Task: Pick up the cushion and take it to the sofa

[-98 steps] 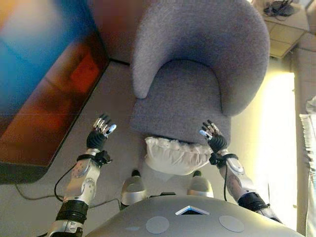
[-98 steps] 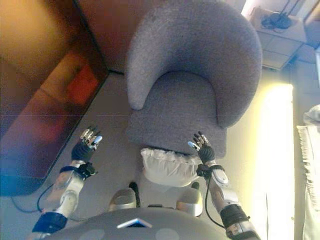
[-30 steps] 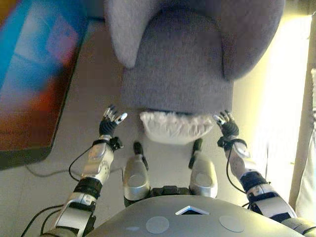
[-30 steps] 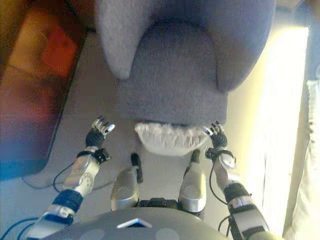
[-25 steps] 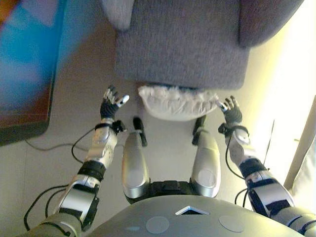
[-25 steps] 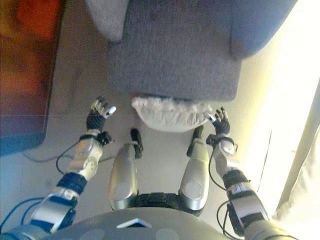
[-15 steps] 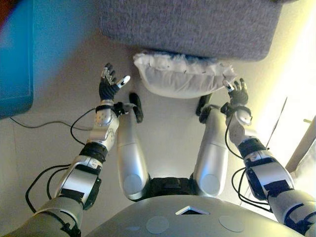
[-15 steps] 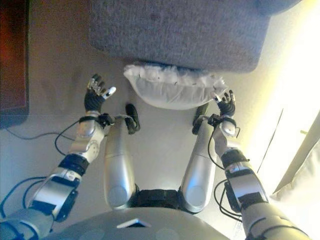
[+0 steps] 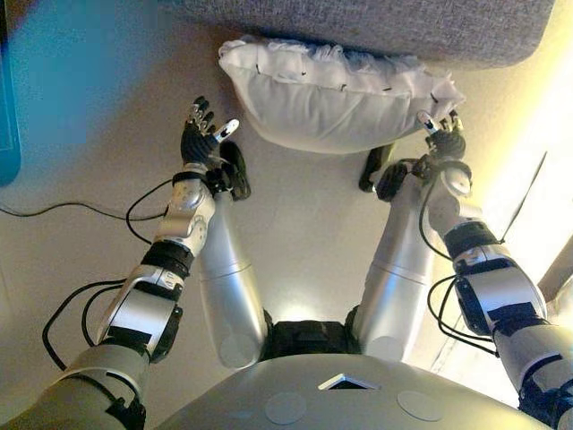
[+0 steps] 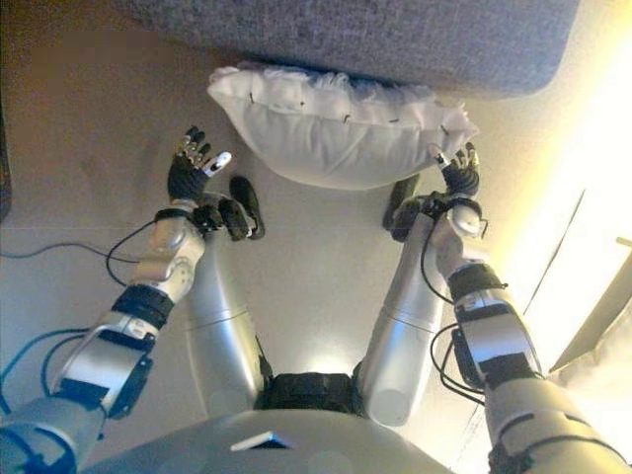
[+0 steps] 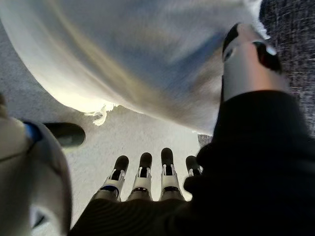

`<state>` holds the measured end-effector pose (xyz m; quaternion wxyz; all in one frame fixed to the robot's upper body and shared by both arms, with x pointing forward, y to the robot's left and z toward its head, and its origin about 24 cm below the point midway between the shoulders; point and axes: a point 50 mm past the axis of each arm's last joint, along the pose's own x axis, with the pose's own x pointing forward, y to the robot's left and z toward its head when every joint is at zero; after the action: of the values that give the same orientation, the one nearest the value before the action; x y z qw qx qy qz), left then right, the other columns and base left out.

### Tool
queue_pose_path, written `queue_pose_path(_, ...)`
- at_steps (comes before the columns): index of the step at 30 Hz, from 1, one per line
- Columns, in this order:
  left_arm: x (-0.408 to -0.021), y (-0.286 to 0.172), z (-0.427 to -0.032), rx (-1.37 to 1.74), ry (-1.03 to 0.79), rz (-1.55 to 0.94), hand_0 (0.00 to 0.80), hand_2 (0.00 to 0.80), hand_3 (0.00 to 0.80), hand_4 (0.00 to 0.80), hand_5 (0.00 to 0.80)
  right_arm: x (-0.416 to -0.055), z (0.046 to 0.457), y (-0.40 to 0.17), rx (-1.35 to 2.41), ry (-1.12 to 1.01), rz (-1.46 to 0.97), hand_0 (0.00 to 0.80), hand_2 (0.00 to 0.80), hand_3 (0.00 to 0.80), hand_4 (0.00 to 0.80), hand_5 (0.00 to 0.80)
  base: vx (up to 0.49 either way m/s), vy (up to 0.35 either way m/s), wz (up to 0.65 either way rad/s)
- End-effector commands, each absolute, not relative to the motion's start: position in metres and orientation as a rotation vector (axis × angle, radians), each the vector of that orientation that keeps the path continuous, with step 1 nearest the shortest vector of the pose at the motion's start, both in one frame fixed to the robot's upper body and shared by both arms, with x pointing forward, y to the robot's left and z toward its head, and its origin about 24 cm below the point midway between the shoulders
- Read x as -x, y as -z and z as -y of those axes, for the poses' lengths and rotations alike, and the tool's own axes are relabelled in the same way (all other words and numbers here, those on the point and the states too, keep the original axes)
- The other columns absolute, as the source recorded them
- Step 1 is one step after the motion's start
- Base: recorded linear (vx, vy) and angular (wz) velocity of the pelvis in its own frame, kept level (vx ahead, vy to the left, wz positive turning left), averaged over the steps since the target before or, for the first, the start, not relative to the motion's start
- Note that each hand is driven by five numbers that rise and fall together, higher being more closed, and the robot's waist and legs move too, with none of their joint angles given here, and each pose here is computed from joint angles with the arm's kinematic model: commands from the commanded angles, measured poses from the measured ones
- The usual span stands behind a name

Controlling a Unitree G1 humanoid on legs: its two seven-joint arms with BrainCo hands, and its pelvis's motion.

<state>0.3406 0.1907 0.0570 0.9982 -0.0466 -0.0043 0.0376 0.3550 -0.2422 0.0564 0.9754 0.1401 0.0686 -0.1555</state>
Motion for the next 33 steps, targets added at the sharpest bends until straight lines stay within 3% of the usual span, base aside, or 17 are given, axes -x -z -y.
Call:
queue_pose_path(1,-0.341,-0.051,-0.184,0.129,0.0,-0.047,0.0,0.0,0.0,0.0,0.0,-0.349,0.239,-0.046,-0.304,0.202,-0.191,0.0,0.0,0.0,0.0,0.0,0.007,0.01,-0.03)
queue_pose_path(11,-0.363,-0.078,-0.176,0.078,0.135,-0.095,0.0,0.0,0.0,0.0,0.0,-0.361,0.235,-0.061,-0.231,0.107,-0.198,0.0,0.0,0.0,0.0,0.0,0.018,0.007,0.0)
queue_pose_path(22,-0.369,-0.09,-0.149,0.129,0.422,-0.145,0.0,0.0,0.0,0.0,0.0,-0.366,0.217,-0.066,-0.105,-0.007,-0.218,0.0,0.0,0.0,0.0,0.0,0.015,0.014,-0.04)
queue_pose_path(23,-0.369,-0.09,-0.147,0.116,0.435,-0.144,0.0,0.0,0.0,0.0,0.0,-0.366,0.216,-0.066,-0.085,-0.015,-0.222,0.085,0.085,0.085,0.085,0.085,0.01,0.01,-0.04)
queue_pose_path(24,-0.37,-0.09,-0.143,0.099,0.442,-0.152,0.791,0.791,0.791,0.791,0.791,-0.367,0.214,-0.066,-0.069,-0.016,-0.225,0.778,0.778,0.778,0.778,0.778,0.0,0.0,0.0)
queue_pose_path(33,-0.375,-0.096,-0.136,0.055,0.429,-0.149,0.8,0.8,0.8,0.8,0.8,-0.368,0.209,-0.061,-0.029,-0.002,-0.264,0.8,0.8,0.8,0.8,0.8,0.001,0.0,-0.01)
